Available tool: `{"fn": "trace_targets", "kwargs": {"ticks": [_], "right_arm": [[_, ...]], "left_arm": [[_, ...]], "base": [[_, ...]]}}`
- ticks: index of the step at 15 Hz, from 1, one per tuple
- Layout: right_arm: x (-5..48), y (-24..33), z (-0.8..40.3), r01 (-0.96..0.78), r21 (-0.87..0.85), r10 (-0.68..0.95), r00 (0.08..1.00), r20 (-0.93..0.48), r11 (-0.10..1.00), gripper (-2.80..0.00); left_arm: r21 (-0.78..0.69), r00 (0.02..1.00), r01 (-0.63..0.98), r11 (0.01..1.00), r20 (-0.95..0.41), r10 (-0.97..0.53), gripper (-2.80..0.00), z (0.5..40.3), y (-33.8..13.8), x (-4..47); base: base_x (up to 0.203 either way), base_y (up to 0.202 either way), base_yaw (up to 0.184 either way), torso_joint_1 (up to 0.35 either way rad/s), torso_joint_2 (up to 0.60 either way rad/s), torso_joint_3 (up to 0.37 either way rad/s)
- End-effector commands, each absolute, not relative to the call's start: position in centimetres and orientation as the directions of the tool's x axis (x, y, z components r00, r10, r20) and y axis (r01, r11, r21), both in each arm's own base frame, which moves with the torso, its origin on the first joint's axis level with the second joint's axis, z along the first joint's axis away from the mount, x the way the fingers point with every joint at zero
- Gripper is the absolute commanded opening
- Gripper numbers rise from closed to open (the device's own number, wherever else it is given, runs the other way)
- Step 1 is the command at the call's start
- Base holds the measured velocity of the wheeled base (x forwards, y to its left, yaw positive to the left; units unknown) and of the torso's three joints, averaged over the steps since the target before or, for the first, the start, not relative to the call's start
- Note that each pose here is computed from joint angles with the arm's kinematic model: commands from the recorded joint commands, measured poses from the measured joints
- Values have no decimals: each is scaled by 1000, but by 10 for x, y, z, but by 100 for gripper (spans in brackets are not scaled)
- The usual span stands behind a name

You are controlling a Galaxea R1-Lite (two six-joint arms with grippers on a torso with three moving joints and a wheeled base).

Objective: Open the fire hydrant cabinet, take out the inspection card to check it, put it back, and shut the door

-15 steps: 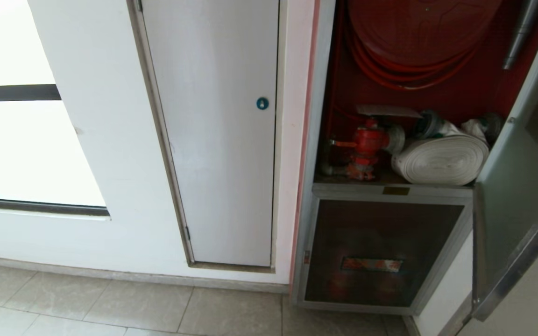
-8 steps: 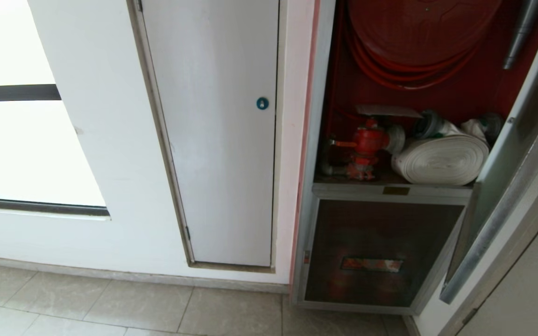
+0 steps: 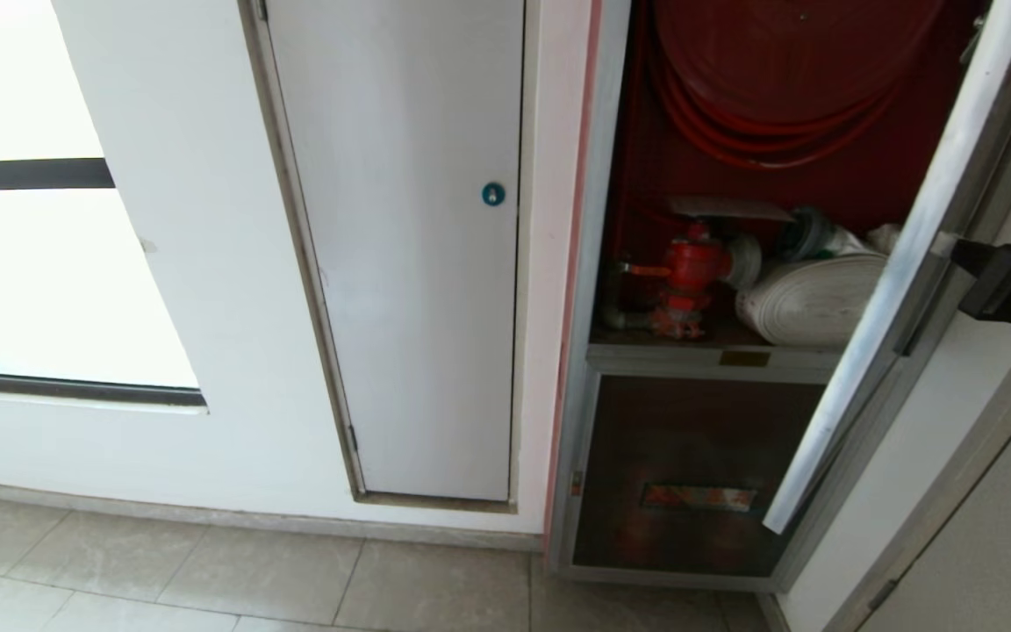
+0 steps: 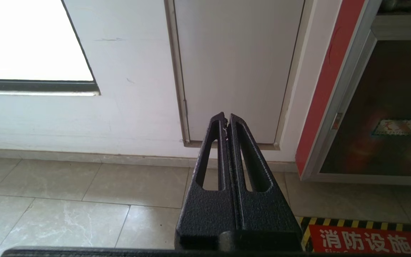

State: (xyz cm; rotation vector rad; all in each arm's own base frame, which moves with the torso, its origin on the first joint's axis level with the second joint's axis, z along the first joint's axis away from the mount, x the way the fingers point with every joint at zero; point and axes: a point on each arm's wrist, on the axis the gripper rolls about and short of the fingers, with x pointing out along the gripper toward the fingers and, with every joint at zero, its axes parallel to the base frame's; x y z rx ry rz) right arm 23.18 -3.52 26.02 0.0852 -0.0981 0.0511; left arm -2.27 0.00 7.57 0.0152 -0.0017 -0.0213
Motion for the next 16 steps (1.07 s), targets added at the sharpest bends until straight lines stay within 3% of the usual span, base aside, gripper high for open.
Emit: {"fn": "trace_targets", "kwargs": {"ticks": [1, 8, 16], "right_arm": [[272, -34, 244, -82, 101, 77, 996, 49, 992, -280], [376, -17, 237, -153, 92, 145, 986, 85, 984, -280], [482, 2, 214, -46, 42, 37, 983, 181, 998, -280]], "left_arm": [[15, 1000, 22, 1000, -5, -22, -280, 74, 0, -22], [15, 1000, 22, 1000, -6, -21, -280, 74, 0, -22], [15, 1000, 22, 1000, -6, -21, -280, 74, 0, -22]], "base": [[0, 0, 0, 0, 0, 0], [0, 0, 0, 0, 0, 0], [0, 0, 0, 0, 0, 0]]}}
